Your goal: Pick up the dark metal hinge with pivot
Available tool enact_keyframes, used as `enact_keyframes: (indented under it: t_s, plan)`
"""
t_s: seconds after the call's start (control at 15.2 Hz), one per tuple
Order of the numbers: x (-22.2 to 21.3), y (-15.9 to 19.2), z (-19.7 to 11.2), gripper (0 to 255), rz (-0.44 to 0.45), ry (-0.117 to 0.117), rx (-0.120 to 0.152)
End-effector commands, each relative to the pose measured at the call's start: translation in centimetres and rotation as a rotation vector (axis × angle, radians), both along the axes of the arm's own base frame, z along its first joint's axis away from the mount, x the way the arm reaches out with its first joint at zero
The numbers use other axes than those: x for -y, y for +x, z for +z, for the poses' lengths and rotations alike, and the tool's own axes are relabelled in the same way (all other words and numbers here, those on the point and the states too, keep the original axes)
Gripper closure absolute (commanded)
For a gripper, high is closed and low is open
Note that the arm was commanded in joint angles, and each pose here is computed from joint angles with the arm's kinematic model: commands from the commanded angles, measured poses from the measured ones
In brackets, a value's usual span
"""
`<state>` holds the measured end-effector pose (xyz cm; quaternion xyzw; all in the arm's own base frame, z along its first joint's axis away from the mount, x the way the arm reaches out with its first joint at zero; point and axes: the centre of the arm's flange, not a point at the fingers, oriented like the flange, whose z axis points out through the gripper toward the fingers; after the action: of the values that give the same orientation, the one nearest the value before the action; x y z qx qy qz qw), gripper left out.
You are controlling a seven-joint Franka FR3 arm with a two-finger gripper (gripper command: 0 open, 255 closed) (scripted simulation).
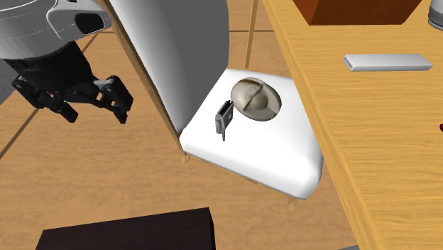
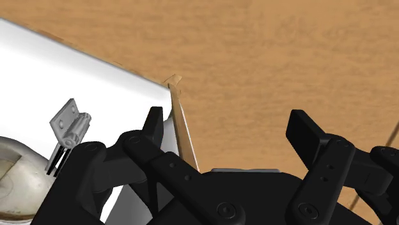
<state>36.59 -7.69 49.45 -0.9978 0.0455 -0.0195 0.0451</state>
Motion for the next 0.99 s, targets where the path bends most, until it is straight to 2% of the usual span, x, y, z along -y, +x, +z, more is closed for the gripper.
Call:
enact_keyframes:
  t_s: [0.0,0.92]
  plan:
    - [1.4,1.4,-1.7,0,-0.01,-0.007,0.001]
    - [12.6,10.0,-12.8,0,-0.077,-0.052,-0.007]
